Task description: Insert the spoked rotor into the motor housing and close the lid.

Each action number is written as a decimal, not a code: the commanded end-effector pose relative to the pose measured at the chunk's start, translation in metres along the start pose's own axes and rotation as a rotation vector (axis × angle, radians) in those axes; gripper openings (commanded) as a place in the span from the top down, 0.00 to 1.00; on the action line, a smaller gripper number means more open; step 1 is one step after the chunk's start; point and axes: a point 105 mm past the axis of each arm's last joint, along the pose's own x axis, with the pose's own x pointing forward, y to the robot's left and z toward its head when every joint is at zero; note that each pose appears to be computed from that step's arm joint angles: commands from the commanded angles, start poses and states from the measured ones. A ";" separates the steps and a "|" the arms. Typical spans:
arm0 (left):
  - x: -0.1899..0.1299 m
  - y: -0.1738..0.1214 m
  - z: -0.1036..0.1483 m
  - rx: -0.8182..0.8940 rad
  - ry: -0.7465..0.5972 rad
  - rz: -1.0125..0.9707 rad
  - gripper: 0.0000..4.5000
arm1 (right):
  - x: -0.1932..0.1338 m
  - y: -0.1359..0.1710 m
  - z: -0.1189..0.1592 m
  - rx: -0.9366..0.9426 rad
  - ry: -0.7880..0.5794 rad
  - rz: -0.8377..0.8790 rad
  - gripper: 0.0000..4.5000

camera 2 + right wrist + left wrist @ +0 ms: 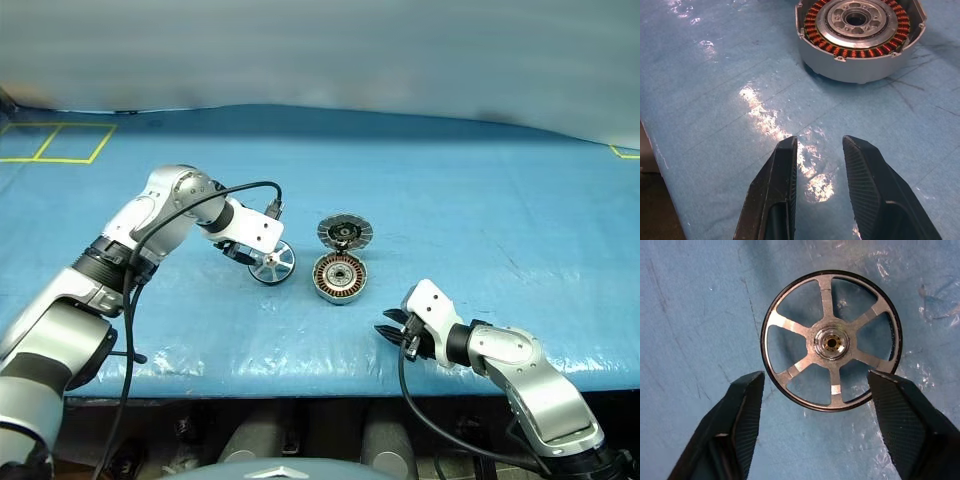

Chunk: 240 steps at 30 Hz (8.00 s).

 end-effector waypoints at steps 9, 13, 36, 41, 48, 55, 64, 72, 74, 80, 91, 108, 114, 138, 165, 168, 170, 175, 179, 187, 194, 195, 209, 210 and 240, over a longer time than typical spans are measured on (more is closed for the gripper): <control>0.002 -0.001 -0.002 0.060 0.047 -0.018 0.28 | 0.000 -0.003 0.005 -0.038 -0.015 -0.028 0.66; 0.010 -0.003 -0.005 0.067 0.065 -0.029 0.28 | 0.001 -0.003 0.006 -0.039 -0.021 -0.032 0.66; 0.042 -0.016 -0.014 0.056 0.024 -0.041 0.62 | 0.004 -0.003 0.009 -0.038 -0.049 -0.058 0.66; 0.039 -0.028 -0.010 -0.023 -0.120 -0.013 0.62 | 0.004 -0.008 0.009 0.000 -0.084 -0.078 0.66; 0.032 -0.057 -0.009 -0.113 -0.306 0.046 0.62 | 0.008 -0.016 0.015 0.052 -0.223 -0.125 0.66; 0.021 -0.067 -0.002 -0.246 -0.512 0.170 0.62 | 0.020 -0.019 0.015 0.069 -0.352 -0.142 0.66; 0.006 -0.052 0.022 -0.364 -0.722 0.156 0.62 | 0.035 -0.012 0.009 0.074 -0.388 -0.103 0.66; 0.004 -0.029 0.041 -0.346 -0.777 0.141 0.62 | 0.039 -0.008 0.001 0.071 -0.381 -0.093 0.66; 0.005 -0.022 0.048 -0.331 -0.791 0.136 0.62 | 0.038 -0.008 -0.001 0.067 -0.382 -0.101 0.66; 0.006 -0.021 0.051 -0.316 -0.780 0.070 0.62 | 0.035 -0.008 -0.008 0.074 -0.377 -0.134 0.66; -0.003 -0.037 0.030 -0.229 -0.624 -0.023 0.62 | 0.036 -0.008 -0.010 0.074 -0.370 -0.148 0.66; 0.014 -0.039 0.019 -0.123 -0.494 -0.066 0.62 | 0.039 -0.005 -0.015 0.087 -0.375 -0.179 0.66; 0.016 -0.042 0.016 -0.127 -0.485 -0.075 0.62 | 0.040 -0.006 -0.015 0.088 -0.373 -0.182 0.66; 0.027 -0.045 0.005 -0.091 -0.389 -0.093 0.62 | 0.043 -0.007 -0.014 0.073 -0.377 -0.196 0.66; 0.032 -0.053 0.002 -0.135 -0.408 -0.132 0.76 | 0.043 -0.011 -0.013 0.064 -0.376 -0.236 0.66; 0.021 -0.043 0.001 -0.141 -0.434 -0.064 0.76 | 0.042 -0.010 -0.013 0.069 -0.383 -0.222 0.66; 0.012 -0.039 0.001 -0.151 -0.458 -0.029 0.76 | 0.042 -0.009 -0.013 0.069 -0.385 -0.210 0.66; -0.001 -0.029 0.009 -0.185 -0.545 0.039 0.76 | 0.042 -0.009 -0.011 0.062 -0.397 -0.202 0.66; -0.005 -0.024 0.018 -0.205 -0.601 0.059 0.76 | 0.042 -0.008 -0.009 0.054 -0.404 -0.192 0.66; -0.001 0.002 0.048 -0.154 -0.657 0.093 0.76 | 0.043 -0.007 -0.009 0.050 -0.402 -0.196 0.66; 0.011 0.019 0.061 -0.122 -0.642 0.112 0.76 | 0.042 -0.005 -0.007 0.047 -0.417 -0.193 0.66; 0.014 0.020 0.063 -0.119 -0.640 0.108 0.76 | 0.041 -0.005 -0.006 0.044 -0.426 -0.196 0.66; 0.023 0.022 0.073 -0.066 -0.627 0.064 0.76 | 0.039 -0.005 0.000 0.024 -0.468 -0.208 0.66; 0.023 0.022 0.073 -0.064 -0.626 0.062 0.76 | 0.039 -0.005 0.000 0.025 -0.469 -0.209 0.66; 0.031 0.024 0.066 -0.030 -0.548 0.071 0.76 | 0.041 -0.003 0.005 0.032 -0.492 -0.220 0.66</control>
